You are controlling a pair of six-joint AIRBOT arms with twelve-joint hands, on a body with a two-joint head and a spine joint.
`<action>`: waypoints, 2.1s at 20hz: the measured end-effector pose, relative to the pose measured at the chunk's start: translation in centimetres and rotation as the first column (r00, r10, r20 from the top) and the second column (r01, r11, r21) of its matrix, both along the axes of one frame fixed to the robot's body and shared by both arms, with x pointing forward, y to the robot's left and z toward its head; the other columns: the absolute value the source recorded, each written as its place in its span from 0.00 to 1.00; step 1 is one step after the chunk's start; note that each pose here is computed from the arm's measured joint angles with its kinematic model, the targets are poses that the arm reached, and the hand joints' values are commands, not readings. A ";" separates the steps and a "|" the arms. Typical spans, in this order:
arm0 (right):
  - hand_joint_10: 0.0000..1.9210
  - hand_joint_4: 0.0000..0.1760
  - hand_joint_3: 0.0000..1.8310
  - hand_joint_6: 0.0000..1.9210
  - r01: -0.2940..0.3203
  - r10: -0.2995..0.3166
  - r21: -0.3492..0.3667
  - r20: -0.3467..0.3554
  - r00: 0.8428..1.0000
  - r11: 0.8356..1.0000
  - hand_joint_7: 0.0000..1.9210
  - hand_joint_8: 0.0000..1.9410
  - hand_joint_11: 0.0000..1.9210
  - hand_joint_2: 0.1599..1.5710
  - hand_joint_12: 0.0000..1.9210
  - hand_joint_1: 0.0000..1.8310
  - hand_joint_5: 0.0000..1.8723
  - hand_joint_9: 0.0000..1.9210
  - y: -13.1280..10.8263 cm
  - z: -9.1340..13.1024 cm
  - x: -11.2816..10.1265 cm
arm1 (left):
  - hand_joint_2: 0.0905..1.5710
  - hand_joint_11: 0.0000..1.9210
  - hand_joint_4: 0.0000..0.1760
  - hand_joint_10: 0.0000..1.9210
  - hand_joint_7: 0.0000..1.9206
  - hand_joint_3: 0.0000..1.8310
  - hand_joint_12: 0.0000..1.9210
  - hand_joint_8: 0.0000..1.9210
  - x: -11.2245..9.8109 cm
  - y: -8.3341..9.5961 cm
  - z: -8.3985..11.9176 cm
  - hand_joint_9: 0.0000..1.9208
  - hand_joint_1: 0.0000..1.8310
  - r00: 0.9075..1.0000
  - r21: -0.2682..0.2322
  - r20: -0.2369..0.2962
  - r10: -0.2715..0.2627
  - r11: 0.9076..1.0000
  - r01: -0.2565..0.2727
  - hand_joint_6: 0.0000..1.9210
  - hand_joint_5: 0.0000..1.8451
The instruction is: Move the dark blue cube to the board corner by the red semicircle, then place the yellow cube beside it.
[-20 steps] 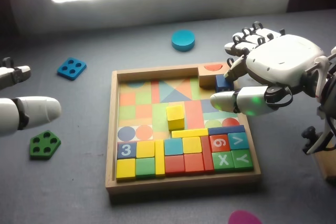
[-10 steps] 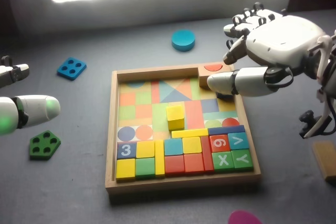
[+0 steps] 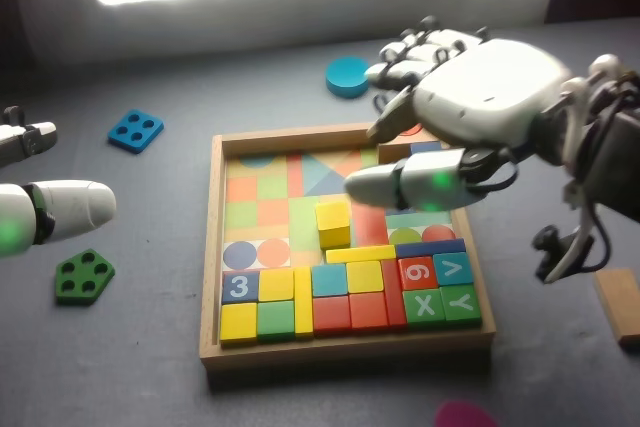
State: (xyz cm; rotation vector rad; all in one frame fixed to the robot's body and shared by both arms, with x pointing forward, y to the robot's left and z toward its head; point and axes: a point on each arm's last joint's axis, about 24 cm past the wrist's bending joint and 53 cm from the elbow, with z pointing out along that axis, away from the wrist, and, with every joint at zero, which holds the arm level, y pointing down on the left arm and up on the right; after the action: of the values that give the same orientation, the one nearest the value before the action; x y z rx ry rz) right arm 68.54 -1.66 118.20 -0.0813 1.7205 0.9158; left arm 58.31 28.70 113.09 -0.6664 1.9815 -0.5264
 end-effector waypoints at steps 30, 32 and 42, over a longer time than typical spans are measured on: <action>0.00 0.00 0.00 0.00 -0.082 0.081 -0.085 -0.021 0.996 0.993 0.12 0.00 0.00 0.67 0.20 0.00 0.43 0.05 3.7 -4.2 -1.9 | 0.67 0.00 0.00 0.00 0.00 0.00 0.00 0.00 0.0 0.0 0.0 0.00 0.00 1.000 0.000 -0.001 0.000 1.000 0.000 0.00 0.00; 0.00 0.00 0.00 0.00 -0.059 0.058 -0.092 -0.012 0.998 0.994 0.11 0.00 0.00 0.67 0.19 0.00 0.43 0.04 2.8 -4.3 -1.1 | 0.67 0.00 0.00 0.00 0.00 0.00 0.00 0.00 0.0 0.0 0.0 0.00 0.00 1.000 0.000 0.000 0.000 1.000 0.000 0.00 0.00; 0.00 0.00 0.00 0.00 0.026 -0.024 -0.119 0.022 0.999 0.993 0.12 0.00 0.00 0.67 0.19 0.00 0.43 0.04 -0.4 -4.5 1.8 | 0.68 0.00 0.00 0.00 0.00 0.00 0.00 0.00 0.0 0.0 -0.1 0.00 0.00 1.000 0.002 -0.002 -0.001 1.000 0.001 0.00 0.00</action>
State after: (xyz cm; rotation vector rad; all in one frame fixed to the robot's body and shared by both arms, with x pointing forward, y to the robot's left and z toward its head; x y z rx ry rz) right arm 70.34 -2.09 113.72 -0.1471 1.7529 0.7907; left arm 58.27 28.73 113.02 -0.6653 1.9841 -0.5240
